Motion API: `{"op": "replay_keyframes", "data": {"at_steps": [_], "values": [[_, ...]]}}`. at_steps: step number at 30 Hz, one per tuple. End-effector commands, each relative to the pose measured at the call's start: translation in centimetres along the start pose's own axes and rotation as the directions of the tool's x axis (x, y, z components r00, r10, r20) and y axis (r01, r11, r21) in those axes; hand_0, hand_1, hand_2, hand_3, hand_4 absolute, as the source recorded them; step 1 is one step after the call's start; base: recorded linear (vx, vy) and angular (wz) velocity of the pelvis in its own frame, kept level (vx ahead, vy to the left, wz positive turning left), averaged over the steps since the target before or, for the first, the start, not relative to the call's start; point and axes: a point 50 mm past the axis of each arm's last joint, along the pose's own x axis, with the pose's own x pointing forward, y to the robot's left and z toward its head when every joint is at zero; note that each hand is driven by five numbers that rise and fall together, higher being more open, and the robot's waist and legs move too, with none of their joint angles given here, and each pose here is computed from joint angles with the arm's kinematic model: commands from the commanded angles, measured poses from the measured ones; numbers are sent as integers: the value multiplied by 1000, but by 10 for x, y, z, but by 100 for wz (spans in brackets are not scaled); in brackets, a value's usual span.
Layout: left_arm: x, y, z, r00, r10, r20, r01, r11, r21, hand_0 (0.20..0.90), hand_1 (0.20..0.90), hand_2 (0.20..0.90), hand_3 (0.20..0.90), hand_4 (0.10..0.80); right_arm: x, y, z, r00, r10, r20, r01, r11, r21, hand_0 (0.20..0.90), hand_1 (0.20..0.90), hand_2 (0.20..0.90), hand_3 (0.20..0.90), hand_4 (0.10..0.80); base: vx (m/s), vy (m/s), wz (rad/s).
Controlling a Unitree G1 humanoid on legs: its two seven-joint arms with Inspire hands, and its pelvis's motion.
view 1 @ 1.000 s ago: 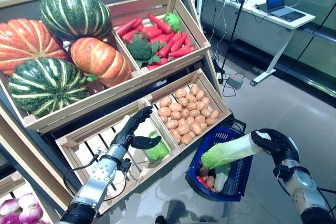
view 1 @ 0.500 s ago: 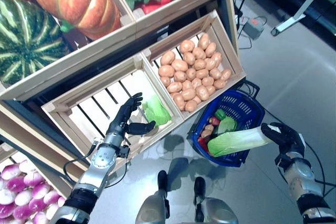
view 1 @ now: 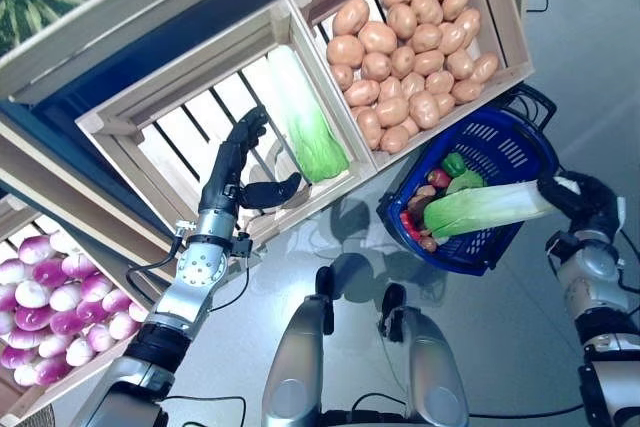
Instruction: Put vegetables into the basket
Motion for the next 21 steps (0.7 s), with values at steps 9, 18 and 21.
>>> {"op": "replay_keyframes", "data": {"at_steps": [9,18,21], "values": [[13,-2,58,945,78,318,-42,992,-119,900,900,900,900,800,18,-11,111,926,-82,369,71,997,43,300,300,300,300,400,-32,-10,-3],[23,14,52,952,186,243,-179,983,-51,900,900,900,900,800,15,9,125,908,29,418,-64,995,71,900,900,900,900,800,8,0,-1],[23,20,46,950,224,217,-218,975,-48,900,900,900,900,800,15,14,124,905,70,419,-102,993,55,900,900,900,900,800,0,0,0]]}}
